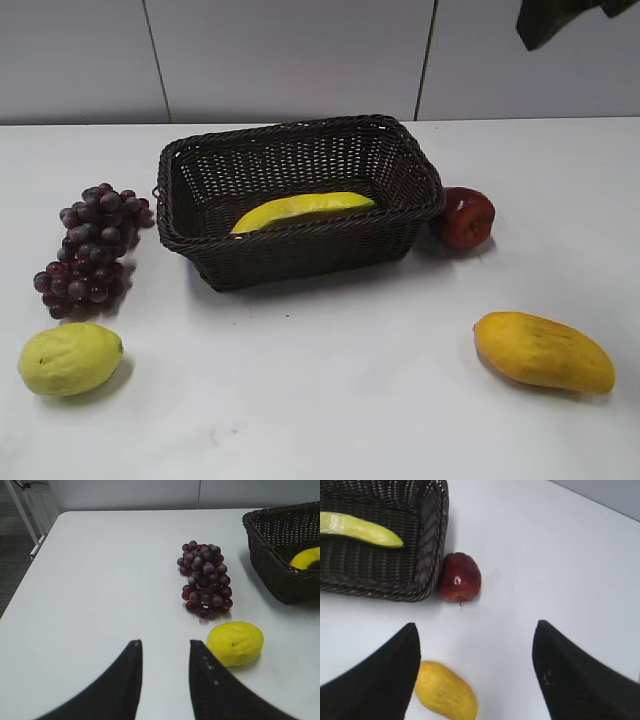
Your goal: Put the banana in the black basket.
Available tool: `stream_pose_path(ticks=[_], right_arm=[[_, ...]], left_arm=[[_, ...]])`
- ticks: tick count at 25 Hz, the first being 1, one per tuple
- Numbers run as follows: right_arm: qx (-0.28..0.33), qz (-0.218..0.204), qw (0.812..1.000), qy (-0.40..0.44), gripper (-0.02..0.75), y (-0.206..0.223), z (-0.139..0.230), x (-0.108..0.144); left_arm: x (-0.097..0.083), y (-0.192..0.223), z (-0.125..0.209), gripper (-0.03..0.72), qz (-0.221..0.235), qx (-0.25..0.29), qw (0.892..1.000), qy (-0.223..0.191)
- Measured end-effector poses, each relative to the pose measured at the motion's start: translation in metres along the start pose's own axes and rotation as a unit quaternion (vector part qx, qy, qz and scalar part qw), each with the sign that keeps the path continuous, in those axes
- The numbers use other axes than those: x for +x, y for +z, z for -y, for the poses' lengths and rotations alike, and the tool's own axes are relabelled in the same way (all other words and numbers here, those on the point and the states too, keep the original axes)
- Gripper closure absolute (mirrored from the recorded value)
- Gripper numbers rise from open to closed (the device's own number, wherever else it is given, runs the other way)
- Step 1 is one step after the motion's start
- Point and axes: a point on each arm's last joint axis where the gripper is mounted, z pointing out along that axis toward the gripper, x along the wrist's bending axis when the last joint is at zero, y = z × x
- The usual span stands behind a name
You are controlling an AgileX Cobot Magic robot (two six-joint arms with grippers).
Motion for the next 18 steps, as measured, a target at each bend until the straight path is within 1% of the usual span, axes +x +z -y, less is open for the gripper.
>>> stream_pose_path(ticks=[4,8,14,18], right_arm=[[0.009,-0.038,0.999,0.012,0.176,-0.014,0.035,0.002],[0.013,-0.065,0.998,0.020,0.176,-0.022,0.080,0.005],[0.015,-0.073,0.997,0.021,0.176,-0.029,0.157,0.003],[0.003,-0.074,0.997,0.023,0.176,-0.033,0.202,0.001]], left_arm=[[0.000,0.000,0.000,0.453,0.000,0.000,1.000,0.000],[0.000,0.000,0.000,0.453,0.000,0.000,1.000,0.000],[0.000,0.000,0.000,0.453,0.000,0.000,1.000,0.000],[0.000,0.000,0.000,0.453,0.000,0.000,1.000,0.000]])
